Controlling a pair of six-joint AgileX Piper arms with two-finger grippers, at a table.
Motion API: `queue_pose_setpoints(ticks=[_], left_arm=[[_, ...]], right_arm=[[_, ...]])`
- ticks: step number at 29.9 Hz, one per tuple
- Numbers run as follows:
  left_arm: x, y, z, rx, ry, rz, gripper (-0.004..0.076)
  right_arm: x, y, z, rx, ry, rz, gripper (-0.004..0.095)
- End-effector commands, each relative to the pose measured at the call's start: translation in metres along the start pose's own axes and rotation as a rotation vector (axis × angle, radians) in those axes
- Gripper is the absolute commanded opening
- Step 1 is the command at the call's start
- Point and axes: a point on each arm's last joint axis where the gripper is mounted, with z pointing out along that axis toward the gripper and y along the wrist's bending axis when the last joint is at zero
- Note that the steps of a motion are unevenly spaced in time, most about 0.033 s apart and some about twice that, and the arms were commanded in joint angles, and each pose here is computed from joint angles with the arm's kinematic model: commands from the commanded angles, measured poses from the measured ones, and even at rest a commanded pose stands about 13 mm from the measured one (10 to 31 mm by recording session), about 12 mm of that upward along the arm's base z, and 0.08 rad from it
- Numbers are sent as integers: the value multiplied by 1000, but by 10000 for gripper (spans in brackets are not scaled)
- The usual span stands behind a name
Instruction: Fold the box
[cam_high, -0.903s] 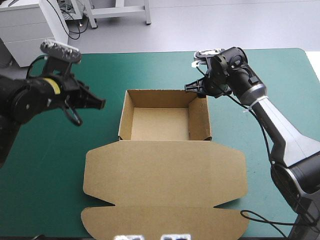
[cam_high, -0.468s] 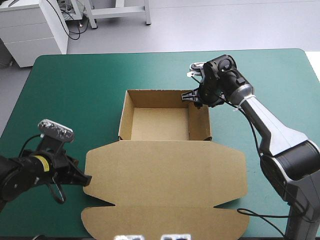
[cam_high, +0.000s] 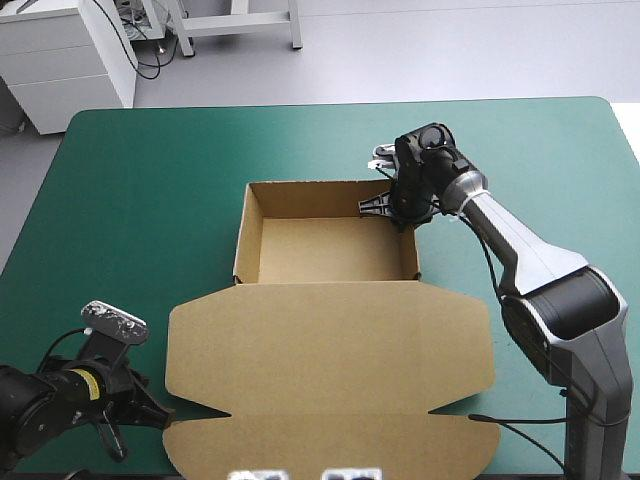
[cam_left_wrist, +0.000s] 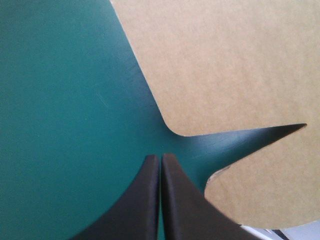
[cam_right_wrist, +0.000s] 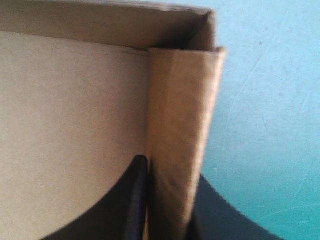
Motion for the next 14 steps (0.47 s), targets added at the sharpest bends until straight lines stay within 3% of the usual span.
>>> queue_pose_setpoints(ticks=[1,6,14], left_arm=[[-6,0,-6,2,-69,-9,-8],[-6,0,-6,2,-69,-9,-8],[-4,0,-6,1,-52,-20,-8]], right_arm=[[0,-5,-35,-15,-77,-3,-13],[-1,-19,-52,10,-123,-1,-19],[5,-105,-113,83,-264,141,-19]])
